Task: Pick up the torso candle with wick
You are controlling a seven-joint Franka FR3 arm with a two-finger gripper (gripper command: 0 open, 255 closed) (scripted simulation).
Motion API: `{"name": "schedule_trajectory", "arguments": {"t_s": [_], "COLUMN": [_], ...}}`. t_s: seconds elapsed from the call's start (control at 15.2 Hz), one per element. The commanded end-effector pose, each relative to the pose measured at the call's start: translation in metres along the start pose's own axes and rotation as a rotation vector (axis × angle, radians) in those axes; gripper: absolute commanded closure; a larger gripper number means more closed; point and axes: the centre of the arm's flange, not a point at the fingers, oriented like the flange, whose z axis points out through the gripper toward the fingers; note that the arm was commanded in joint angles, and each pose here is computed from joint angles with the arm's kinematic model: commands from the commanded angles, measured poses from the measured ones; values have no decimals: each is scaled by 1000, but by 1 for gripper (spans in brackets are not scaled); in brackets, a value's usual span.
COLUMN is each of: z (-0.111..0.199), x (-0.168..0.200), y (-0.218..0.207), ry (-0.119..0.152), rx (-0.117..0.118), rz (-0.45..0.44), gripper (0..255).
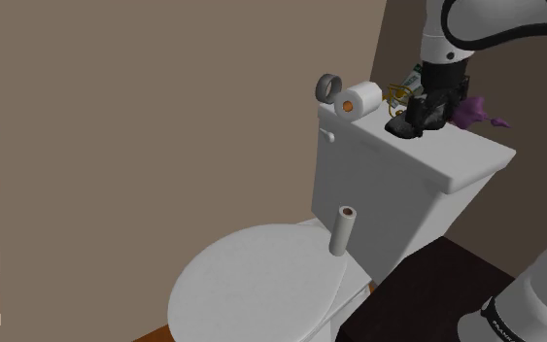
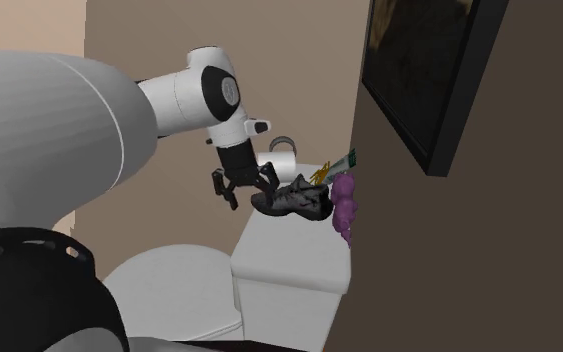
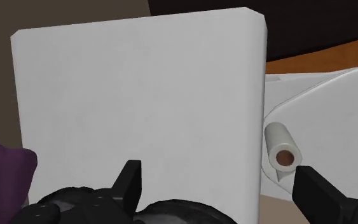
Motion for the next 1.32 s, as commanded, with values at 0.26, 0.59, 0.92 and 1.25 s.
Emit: {"name": "schedule_trajectory", "arguments": {"t_s": [0.26,0.59,0.92,1.25], "z": [26,42,51,72], "x": [19,27,30,30], "y": [45,88,134,136], "ry": [-80,-147,-213,-223], "rx": [-204,-371,-537,-561], "rz": [153,280,406,424], "gripper": [0,0,0,0]}}
